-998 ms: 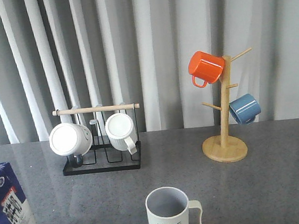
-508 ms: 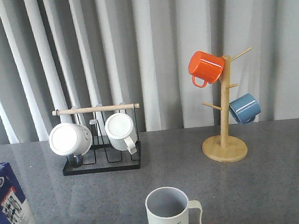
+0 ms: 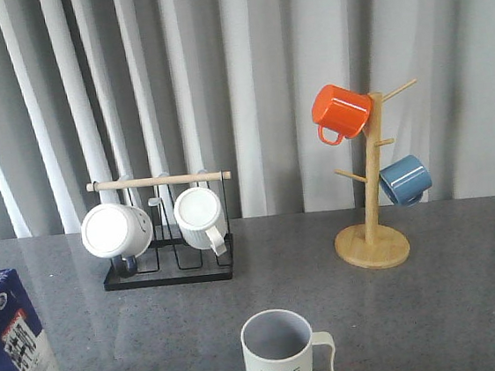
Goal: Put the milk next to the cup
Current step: 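Close the left gripper on the milk carton top and lift it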
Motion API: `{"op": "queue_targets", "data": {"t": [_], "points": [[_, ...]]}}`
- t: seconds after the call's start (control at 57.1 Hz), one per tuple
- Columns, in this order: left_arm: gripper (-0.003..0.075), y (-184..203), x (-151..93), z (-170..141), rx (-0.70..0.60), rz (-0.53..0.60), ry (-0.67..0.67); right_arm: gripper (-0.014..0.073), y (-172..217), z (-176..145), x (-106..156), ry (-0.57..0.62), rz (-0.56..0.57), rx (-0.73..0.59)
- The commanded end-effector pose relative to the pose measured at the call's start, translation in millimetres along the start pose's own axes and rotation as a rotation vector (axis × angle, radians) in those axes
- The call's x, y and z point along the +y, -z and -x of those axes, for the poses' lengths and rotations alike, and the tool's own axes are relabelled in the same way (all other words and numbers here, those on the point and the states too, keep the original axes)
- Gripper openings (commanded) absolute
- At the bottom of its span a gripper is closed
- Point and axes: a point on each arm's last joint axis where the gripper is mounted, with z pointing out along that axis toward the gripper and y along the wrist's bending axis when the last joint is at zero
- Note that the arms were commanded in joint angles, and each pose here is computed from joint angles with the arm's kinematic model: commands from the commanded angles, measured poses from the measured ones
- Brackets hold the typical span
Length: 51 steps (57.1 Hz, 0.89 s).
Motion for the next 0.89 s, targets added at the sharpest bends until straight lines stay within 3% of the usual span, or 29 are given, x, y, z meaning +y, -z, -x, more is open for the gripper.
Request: {"op": "queue_targets", "data": {"t": [0.0,0.42,0.876], "points": [[0.072,-6.4,2.6,19.5,-0.098,0.021,-0.014,-0.0009,1.5,17.1,-1.0,0.01,-0.004,-0.106],[0.0713,-30.6,5.9,-1.1,0.001,0.039,-0.011,-0.0009,1.5,17.1,-1.0,0.01,-0.004,-0.106],[0.0703,-34.6,7.6,-7.0,0.022,0.06,-0.001,-0.0009,1.5,17.1,-1.0,0.007,-0.004,-0.106]]}}
